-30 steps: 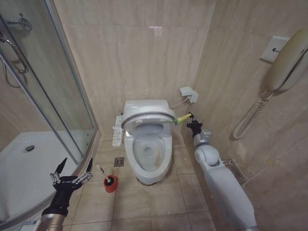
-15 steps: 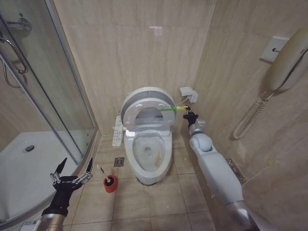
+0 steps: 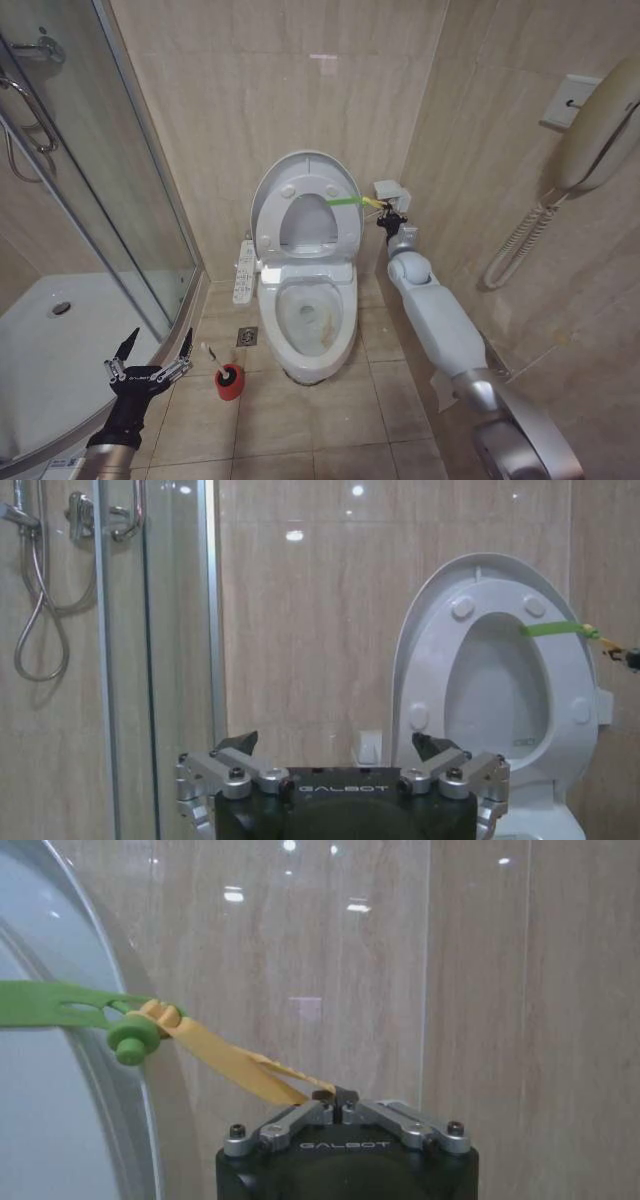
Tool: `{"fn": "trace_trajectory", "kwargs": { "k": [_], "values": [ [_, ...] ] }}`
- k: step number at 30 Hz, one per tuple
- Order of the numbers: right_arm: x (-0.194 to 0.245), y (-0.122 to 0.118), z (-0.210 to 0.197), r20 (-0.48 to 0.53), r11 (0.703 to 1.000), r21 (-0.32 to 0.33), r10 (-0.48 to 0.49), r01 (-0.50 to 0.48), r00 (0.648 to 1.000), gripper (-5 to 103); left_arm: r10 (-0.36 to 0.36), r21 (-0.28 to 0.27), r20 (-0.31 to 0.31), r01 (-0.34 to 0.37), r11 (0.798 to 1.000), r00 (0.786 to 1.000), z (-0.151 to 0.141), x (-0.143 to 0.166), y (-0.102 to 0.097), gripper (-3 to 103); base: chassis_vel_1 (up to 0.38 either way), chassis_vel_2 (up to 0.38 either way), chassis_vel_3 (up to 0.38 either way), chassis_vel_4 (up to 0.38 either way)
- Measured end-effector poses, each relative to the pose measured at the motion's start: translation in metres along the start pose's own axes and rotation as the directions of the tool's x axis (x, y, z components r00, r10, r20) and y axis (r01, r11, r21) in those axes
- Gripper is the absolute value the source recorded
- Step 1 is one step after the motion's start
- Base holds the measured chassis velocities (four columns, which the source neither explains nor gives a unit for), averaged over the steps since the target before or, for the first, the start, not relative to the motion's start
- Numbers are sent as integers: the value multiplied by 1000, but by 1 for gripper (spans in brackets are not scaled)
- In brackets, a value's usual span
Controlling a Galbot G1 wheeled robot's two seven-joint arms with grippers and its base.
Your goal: Open the toilet lid, clean the toilet bowl with a toilet brush, close the toilet lid, and flush.
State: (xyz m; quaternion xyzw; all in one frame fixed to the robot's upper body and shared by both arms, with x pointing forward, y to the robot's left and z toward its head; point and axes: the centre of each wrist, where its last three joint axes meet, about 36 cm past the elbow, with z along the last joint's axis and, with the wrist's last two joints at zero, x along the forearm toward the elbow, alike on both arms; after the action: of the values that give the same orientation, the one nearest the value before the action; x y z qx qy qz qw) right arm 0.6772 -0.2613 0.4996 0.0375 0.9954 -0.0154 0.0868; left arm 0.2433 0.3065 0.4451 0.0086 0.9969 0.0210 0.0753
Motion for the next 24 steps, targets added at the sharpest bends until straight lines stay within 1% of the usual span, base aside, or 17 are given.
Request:
{"fn": "trace_trajectory", "kwargs": {
  "k": [12,14,16,22,24],
  "values": [
    [-31,7,-13,15,1000,31,3,-3,1000,1,0,0,0,0,1000,1000,0,0,0,100,0,0,0,0],
    [-41,12,-18,16,999,40,-2,1,1000,1,0,0,0,0,1000,1000,0,0,0,100,0,0,0,0],
    [-43,14,-20,16,999,42,-3,3,1000,1,0,0,0,0,1000,1000,0,0,0,100,0,0,0,0],
    [-56,33,-26,8,999,48,-17,17,1000,1,0,0,0,0,1000,1000,0,0,0,100,0,0,0,0],
    [-57,35,-26,5,999,49,-18,18,1000,1,0,0,0,0,1000,1000,0,0,0,100,0,0,0,0]
  ]
}}
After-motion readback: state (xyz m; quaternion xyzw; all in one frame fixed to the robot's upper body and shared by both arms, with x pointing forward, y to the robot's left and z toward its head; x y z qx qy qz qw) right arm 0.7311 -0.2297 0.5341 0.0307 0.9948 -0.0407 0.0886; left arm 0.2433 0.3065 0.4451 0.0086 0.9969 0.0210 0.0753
